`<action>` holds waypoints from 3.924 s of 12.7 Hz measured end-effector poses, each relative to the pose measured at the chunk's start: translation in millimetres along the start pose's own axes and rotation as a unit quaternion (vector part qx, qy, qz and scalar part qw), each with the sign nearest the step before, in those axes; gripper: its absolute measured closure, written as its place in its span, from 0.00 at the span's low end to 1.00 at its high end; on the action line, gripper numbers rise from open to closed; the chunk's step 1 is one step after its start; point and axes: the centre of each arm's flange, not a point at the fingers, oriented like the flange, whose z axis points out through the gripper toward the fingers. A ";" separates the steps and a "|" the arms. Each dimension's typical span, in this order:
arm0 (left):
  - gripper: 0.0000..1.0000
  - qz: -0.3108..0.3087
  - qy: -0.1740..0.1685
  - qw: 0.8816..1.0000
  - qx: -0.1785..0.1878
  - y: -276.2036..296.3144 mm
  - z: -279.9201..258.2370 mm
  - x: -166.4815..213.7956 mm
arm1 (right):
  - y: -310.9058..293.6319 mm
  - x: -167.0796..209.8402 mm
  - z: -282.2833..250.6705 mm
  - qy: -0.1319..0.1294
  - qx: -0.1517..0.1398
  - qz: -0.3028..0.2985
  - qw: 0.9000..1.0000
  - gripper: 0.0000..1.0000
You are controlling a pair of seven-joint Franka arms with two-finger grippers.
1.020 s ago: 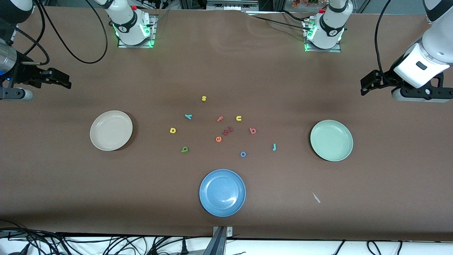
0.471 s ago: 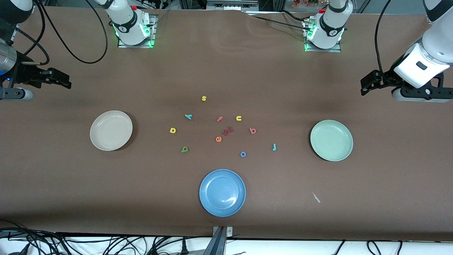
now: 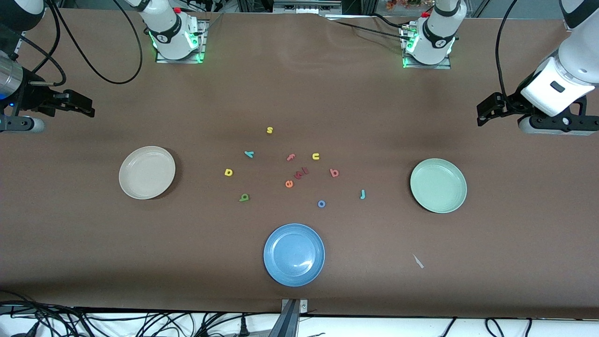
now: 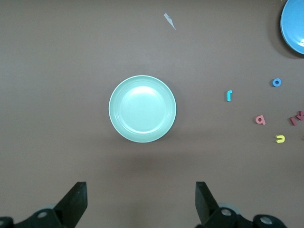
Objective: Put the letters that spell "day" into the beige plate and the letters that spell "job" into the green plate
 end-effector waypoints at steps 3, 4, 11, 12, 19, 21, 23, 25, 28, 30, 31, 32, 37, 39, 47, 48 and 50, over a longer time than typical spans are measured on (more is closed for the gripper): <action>0.00 0.000 -0.002 1.000 0.000 0.0 0.3 -0.4 | -0.1 0.0 0.0 0.000 0.000 0.000 1.000 0.00; 0.00 0.000 -0.002 1.000 0.000 0.0 0.3 -0.4 | -0.1 0.0 0.0 0.000 0.000 0.000 1.000 0.00; 0.00 -0.001 -0.005 1.000 0.000 -1.5 0.8 -0.9 | -0.2 0.0 0.0 0.000 0.000 0.000 1.000 0.00; 0.00 -0.001 -0.005 1.000 0.000 -1.6 0.9 -1.0 | -0.3 0.0 0.1 0.000 0.000 0.000 1.000 0.00; 0.00 -0.002 -0.007 1.000 0.001 -2.5 1.3 -1.4 | -0.3 0.0 0.2 -0.001 0.000 0.000 1.000 0.00; 0.00 -0.002 -0.009 1.000 0.001 -2.6 1.5 -1.6 | -0.3 0.0 0.2 -0.001 0.000 0.000 1.000 0.00; 0.00 -0.002 -0.011 1.000 0.001 -2.8 1.9 -2.2 | -0.3 0.0 0.3 -0.001 0.000 0.000 1.000 0.00; 0.00 -0.002 -0.012 1.000 0.001 -2.8 2.1 -2.5 | -0.3 0.1 0.4 -0.001 0.000 0.000 1.000 0.00; 0.00 -0.002 -0.013 1.000 0.001 -2.6 2.3 -2.7 | -0.3 0.1 0.6 -0.001 0.000 0.000 1.000 0.00; 0.00 -0.002 -0.014 1.000 0.001 -2.6 2.3 -2.7 | -0.3 0.7 1.7 -0.002 0.000 0.000 1.000 0.00; 0.00 -0.002 -0.014 1.000 0.001 -2.6 2.3 -2.7 | -0.4 0.9 2.0 -0.003 0.000 0.000 1.000 0.00; 0.00 -0.002 -0.014 1.000 0.001 -2.6 2.4 -2.8 | -0.4 0.9 2.0 -0.003 0.000 0.000 1.000 0.00; 0.00 -0.001 -0.014 1.000 0.001 -1.8 2.4 -2.8 | -4.9 -0.7 5.4 -0.015 -0.001 -0.005 1.000 0.00; 0.00 0.004 -0.015 1.000 0.001 3.6 2.9 -3.4 | -11.9 0.4 9.5 -0.022 -0.002 -0.012 1.000 0.00; 0.00 0.073 -0.080 0.994 0.007 81.1 56.1 0.6 | -81.6 31.1 66.2 -0.054 0.004 -0.071 0.996 0.00; 0.00 0.088 -0.093 0.992 0.009 98.2 72.1 2.4 | -91.8 39.1 77.9 -0.047 0.007 -0.072 0.996 0.00; 0.00 0.110 -0.096 0.989 0.009 129.0 103.6 11.7 | -120.4 53.4 108.5 -0.036 0.007 -0.060 0.998 0.00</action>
